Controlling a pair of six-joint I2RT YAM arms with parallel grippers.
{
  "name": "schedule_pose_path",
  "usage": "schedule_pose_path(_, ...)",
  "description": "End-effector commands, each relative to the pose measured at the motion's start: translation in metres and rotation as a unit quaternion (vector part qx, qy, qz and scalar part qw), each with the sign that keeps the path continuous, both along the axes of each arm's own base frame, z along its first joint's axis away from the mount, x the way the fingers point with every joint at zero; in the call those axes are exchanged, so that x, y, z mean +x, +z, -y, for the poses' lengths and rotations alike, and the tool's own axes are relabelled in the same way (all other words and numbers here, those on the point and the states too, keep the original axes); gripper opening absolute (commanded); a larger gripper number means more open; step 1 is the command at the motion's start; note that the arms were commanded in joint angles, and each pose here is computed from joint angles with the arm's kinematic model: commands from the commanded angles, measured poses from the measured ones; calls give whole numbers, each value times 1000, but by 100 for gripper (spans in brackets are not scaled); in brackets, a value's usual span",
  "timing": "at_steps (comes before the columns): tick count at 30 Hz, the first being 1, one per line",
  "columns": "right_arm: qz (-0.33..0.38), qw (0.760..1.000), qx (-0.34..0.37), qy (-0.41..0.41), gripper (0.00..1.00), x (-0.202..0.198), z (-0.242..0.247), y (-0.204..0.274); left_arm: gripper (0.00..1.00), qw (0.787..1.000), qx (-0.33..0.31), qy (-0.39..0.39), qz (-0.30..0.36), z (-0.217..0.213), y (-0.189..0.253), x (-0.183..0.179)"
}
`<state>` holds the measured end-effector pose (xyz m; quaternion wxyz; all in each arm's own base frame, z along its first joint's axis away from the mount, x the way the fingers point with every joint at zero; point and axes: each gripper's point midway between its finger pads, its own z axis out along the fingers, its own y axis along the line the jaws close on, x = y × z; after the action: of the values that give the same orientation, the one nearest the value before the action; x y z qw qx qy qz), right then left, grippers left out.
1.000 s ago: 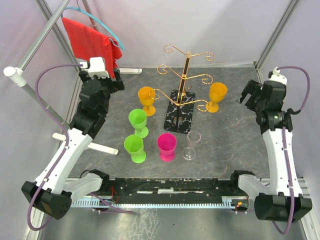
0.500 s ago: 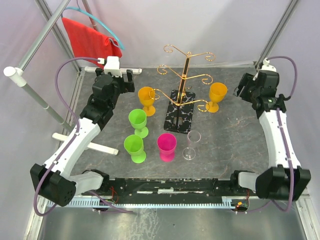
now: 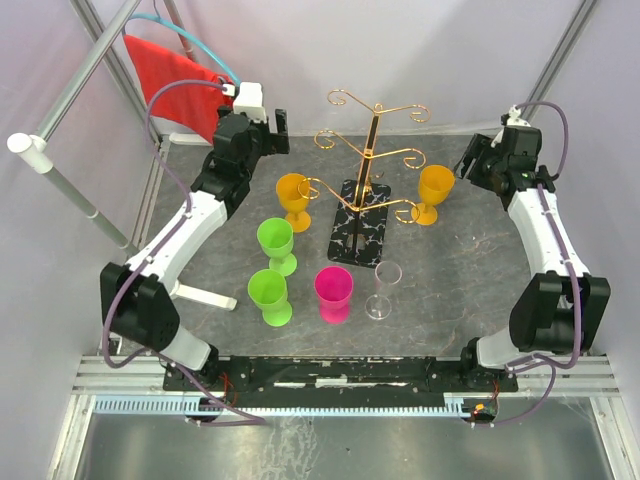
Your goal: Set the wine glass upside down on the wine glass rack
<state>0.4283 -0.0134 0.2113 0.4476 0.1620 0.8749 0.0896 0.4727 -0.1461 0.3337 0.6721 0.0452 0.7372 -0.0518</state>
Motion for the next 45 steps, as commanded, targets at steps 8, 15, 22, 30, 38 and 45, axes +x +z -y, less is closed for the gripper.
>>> schedule_pose_path(8,44,999,-18,15,75,20,2,30,99,999,-42,-16,25,14,3,24)
schedule_pose_path(15,47,998,-34,8,75,-6,5,51,99,998,-6,-29,-49,14,-39,15)
schedule_pose_path(22,31,999,-41,5,78,-42,5,68,99,986,37,-25,-163,5,-102,-8)
schedule_pose_path(30,40,998,-46,13,79,-69,1,89,100,973,46,-56,-219,14,-138,-16)
schedule_pose_path(38,31,998,-50,16,80,-79,0,86,90,965,51,-64,-250,15,-152,-24)
schedule_pose_path(45,25,998,-47,15,80,-80,0,80,70,955,56,-90,-277,22,-169,-31)
